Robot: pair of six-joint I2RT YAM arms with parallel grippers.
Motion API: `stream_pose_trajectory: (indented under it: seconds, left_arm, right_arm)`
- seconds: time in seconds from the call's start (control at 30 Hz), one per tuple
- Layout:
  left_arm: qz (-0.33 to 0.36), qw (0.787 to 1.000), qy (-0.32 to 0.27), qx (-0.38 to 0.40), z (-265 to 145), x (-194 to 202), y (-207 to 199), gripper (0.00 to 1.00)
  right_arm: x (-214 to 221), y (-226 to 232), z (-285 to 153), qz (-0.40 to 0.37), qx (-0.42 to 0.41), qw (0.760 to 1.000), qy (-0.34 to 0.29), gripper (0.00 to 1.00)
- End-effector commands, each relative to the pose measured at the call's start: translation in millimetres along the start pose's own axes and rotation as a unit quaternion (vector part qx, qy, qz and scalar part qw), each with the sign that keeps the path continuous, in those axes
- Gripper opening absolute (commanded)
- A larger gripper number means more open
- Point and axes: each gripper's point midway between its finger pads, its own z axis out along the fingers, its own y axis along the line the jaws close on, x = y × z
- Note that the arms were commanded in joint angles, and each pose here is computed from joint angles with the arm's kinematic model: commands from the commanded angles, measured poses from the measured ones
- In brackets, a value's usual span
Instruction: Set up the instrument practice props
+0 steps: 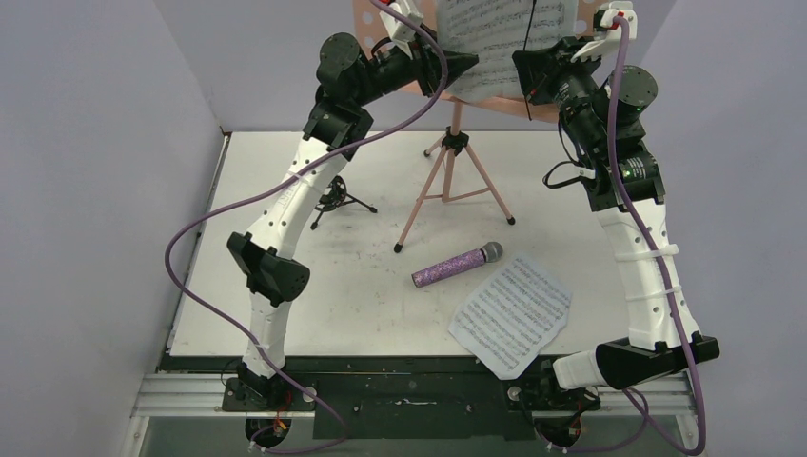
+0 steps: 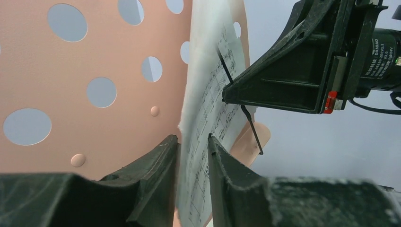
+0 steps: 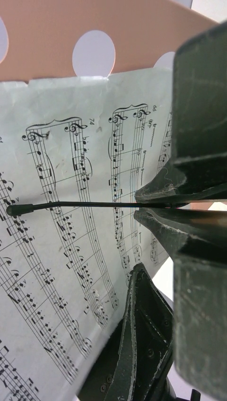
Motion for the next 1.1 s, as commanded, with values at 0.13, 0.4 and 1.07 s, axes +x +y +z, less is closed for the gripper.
stream_pose_trajectory:
  seconds: [0.13,0.4,1.07]
  left_arm:
    - [0.026,0.999,-0.025,-0.029,-6,-27,3,0.39]
    - [0.022,0.992,-0.105,-0.072,-29,-73,6,0.44]
    - [-0.014,0.988,-0.14,-0.057,-25,-75,6,0.36]
  right_arm:
    - [-33,18,-12,-0.004,-0.03,0.999,-0.044,0.05]
    - [-31,15,-12,-0.003,-0.024,0.999,-0.042,0.05]
    - [-30,11,-12,0.001,-0.011,0.999,-0.04,0.05]
